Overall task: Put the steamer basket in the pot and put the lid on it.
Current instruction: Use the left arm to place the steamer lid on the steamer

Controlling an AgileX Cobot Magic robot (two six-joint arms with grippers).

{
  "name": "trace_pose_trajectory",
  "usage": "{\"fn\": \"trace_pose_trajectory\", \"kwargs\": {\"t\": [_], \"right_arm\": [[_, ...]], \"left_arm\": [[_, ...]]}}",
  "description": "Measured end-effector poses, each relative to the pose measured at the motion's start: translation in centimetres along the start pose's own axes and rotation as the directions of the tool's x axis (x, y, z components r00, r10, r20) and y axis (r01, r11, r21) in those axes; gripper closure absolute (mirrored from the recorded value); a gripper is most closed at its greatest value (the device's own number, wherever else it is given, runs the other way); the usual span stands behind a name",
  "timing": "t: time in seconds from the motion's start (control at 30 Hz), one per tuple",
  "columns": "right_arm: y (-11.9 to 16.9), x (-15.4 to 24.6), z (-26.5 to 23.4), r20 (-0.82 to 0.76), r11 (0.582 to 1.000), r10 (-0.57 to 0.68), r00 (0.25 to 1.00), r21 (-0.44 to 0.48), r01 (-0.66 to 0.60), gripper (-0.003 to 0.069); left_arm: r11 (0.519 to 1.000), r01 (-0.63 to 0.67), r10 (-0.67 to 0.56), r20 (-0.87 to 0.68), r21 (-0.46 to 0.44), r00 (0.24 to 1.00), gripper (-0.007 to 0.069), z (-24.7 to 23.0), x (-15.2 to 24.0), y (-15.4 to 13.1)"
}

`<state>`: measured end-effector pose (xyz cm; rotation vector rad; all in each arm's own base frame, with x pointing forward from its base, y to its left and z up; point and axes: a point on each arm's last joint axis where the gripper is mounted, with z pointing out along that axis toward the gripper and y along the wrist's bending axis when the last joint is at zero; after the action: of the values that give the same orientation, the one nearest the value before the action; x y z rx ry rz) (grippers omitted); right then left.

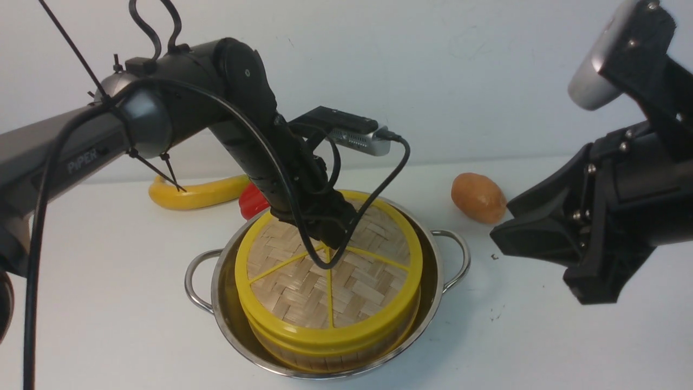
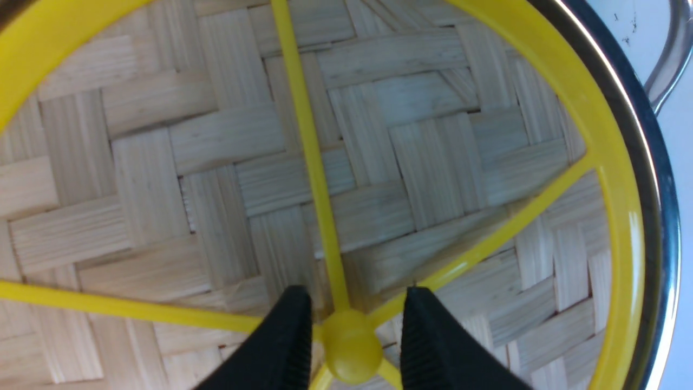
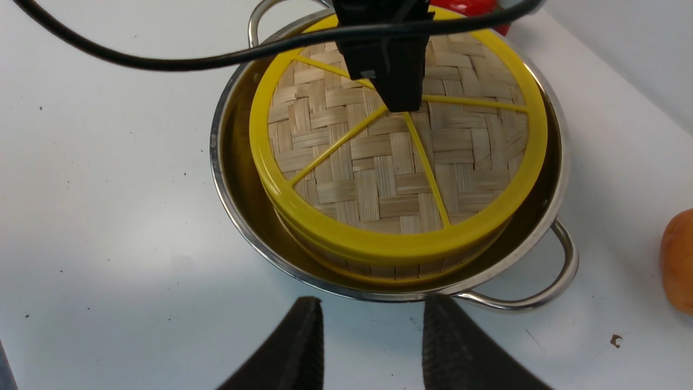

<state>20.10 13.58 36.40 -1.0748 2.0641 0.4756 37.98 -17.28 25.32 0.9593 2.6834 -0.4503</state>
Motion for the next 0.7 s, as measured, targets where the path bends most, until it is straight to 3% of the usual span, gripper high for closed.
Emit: {"fn": "trace_pose_trajectory", "kwargs": {"t": [0.23, 0.7], "right_arm": [[0.00, 0.00, 0.00, 0.000, 1.000, 0.000, 1.000, 0.000, 0.000, 0.0418], [-0.03, 0.02, 0.00, -0.002, 1.000, -0.003, 1.000, 0.003, 0.003, 0.0418]], "left_arm": [[1.000, -0.002, 0.002, -0.016, 0.004, 1.000, 0.0501, 0.00, 0.15, -0.03], [1.000, -0.006, 0.007, -0.077, 0.021, 0.997, 0.0503, -0.05, 0.69, -0.19]]}}
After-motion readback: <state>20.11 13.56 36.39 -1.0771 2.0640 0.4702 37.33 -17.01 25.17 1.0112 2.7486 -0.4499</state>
